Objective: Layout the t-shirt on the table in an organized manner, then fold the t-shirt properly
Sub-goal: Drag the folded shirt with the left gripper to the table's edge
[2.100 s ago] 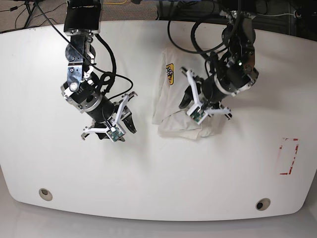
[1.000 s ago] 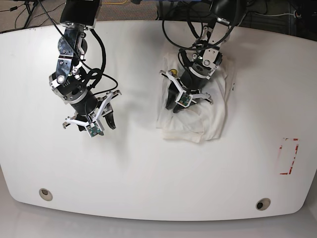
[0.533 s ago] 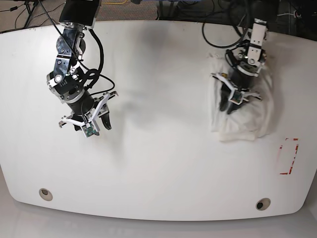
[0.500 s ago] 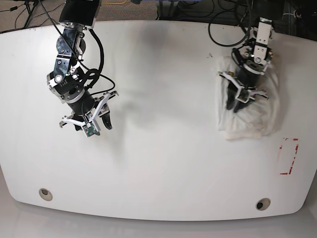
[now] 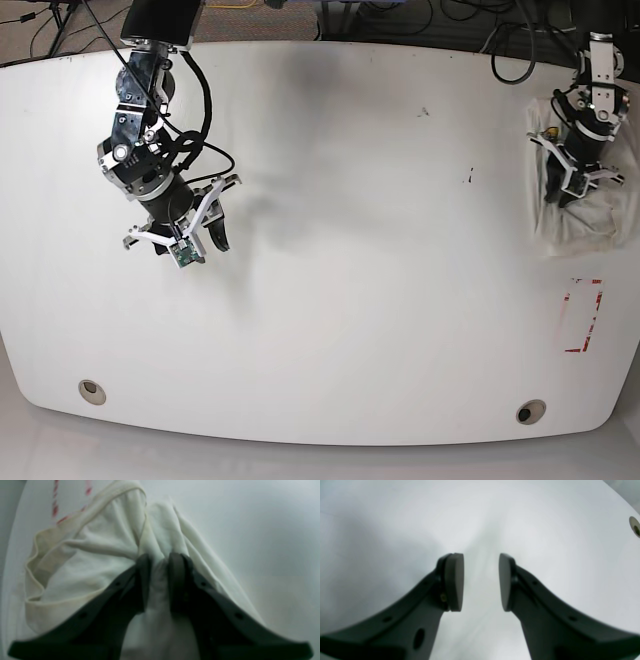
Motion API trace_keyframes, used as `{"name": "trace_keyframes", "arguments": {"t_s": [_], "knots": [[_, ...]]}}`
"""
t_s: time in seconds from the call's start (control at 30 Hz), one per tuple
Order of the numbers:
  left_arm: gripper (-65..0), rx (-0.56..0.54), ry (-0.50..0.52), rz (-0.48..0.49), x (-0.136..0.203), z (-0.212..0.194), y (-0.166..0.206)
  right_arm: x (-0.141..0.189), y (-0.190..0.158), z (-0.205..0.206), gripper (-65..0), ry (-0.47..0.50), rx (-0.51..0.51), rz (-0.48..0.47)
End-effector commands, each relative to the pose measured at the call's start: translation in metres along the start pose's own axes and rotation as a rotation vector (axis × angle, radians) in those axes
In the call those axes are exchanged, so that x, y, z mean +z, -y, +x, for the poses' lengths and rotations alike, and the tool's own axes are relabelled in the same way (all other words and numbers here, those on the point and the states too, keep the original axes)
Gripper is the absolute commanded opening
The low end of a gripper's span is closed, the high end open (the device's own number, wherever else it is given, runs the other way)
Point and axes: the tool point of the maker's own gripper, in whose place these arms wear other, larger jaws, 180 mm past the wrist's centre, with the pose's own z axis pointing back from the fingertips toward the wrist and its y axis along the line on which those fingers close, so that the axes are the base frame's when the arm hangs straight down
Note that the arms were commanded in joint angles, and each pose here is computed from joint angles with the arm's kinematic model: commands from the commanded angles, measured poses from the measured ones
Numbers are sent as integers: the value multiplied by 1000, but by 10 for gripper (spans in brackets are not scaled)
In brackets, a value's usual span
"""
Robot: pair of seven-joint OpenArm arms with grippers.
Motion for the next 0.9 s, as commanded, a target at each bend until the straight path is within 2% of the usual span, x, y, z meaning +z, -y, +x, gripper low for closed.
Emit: {"name": "trace_keyframes", "arguments": {"t_s": [0.0,0.23,0.4,0.7,0.87], "knots": [[-529,-63,-276,-36,18,-65,-4,3,-1,14,-433,55,-4,-3],[-529,-65,-250,22,14,-58,-47,6,-10,5,-433,37,10,29],[-529,-68,-262,50,14,-58,-69,13,-4,6,-433,49,-5,-1],[-529,-46,-204,-35,-1,-31,-65,22,3,-1,-433,39,-18,-35],[-529,-79,-134,-42,-9,0,-68,26,2,6,-433,56,-7,-39]]}}
